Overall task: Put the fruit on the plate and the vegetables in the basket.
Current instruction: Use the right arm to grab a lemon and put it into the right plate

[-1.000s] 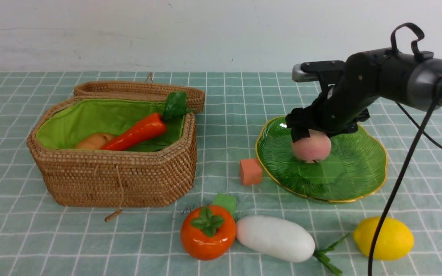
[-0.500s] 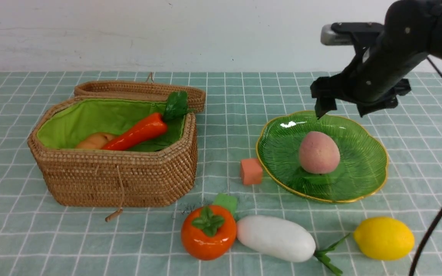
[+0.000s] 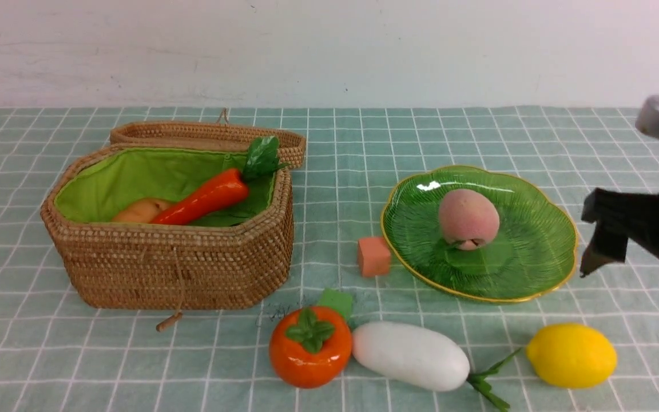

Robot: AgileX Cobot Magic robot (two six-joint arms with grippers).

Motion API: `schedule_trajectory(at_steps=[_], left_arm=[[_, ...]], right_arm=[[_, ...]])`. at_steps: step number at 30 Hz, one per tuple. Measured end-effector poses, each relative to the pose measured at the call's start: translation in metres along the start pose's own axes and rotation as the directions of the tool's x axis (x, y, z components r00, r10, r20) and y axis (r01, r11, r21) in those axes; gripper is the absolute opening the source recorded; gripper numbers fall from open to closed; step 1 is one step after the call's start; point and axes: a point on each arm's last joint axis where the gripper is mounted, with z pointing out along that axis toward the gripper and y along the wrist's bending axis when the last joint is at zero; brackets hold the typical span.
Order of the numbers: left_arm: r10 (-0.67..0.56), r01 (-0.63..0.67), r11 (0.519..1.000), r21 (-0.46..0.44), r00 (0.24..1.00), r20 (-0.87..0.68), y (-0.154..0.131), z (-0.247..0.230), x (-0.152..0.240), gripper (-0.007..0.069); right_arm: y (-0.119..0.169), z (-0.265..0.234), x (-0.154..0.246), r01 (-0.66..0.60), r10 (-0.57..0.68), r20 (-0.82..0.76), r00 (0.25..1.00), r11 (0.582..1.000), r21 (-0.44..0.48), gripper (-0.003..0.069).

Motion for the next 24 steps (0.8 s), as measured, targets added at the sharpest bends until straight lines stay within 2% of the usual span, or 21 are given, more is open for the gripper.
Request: schedule_trajectory(at_steps=[1,2,3,6,7,8,12,14,15,16,18,24], left_arm=[[0.000,0.000,1.000,0.000,1.000,0.000,0.000,0.000,0.000,0.0103],[0.000,0.000,1.000,0.000,1.000,0.000,0.000,0.000,0.000,0.0103],[0.000,0.000,1.000,0.000,1.000,0.000,0.000,0.000,0.000,0.0103],[0.000,0.000,1.000,0.000,1.000,0.000,0.000,0.000,0.000,0.0107],[0.000,0.000,1.000,0.000,1.000,0.000,0.000,0.000,0.000,0.0109],[0.000,0.000,1.000,0.000,1.000,0.000,0.000,0.000,0.000,0.0111],[0.000,0.000,1.000,0.000,1.000,0.000,0.000,0.000,0.000,0.0113],[0.000,0.000,1.000,0.000,1.000,0.000,0.000,0.000,0.000,0.0113],[0.000,0.000,1.000,0.000,1.000,0.000,0.000,0.000,0.000,0.0113],[0.000,0.000,1.000,0.000,1.000,0.000,0.000,0.000,0.000,0.0113],[0.000,0.000,1.000,0.000,1.000,0.000,0.000,0.000,0.000,0.0113],[0.000,0.000,1.000,0.000,1.000,0.000,0.000,0.000,0.000,0.0121]], right_arm=[[0.000,0.001,0.000,-0.016,0.016,-0.004,1.000,1.000,-0.003,0.0641],[-0.001,0.006,0.002,-0.111,0.111,-0.015,0.994,0.994,0.008,0.0638],[0.000,0.012,0.001,-0.215,0.215,-0.018,0.976,0.976,0.016,0.0633],[0.003,0.024,-0.001,-0.368,0.369,-0.023,0.929,0.929,0.020,0.0625],[0.004,0.029,-0.002,-0.417,0.418,-0.027,0.908,0.908,0.030,0.0622],[0.005,0.037,-0.003,-0.492,0.493,-0.027,0.870,0.870,0.044,0.0618],[0.006,0.063,-0.004,-0.644,0.651,-0.025,0.759,0.756,0.119,0.0604],[0.006,0.069,-0.004,-0.668,0.676,-0.022,0.736,0.731,0.139,0.0601],[0.007,0.080,-0.003,-0.699,0.712,-0.021,0.702,0.694,0.171,0.0598],[0.007,0.081,-0.003,-0.702,0.716,-0.020,0.698,0.690,0.175,0.0597],[0.006,0.093,-0.003,-0.730,0.748,-0.013,0.663,0.650,0.211,0.0594],[0.001,0.113,-0.008,-0.748,0.770,0.002,0.638,0.618,0.241,0.0594]])
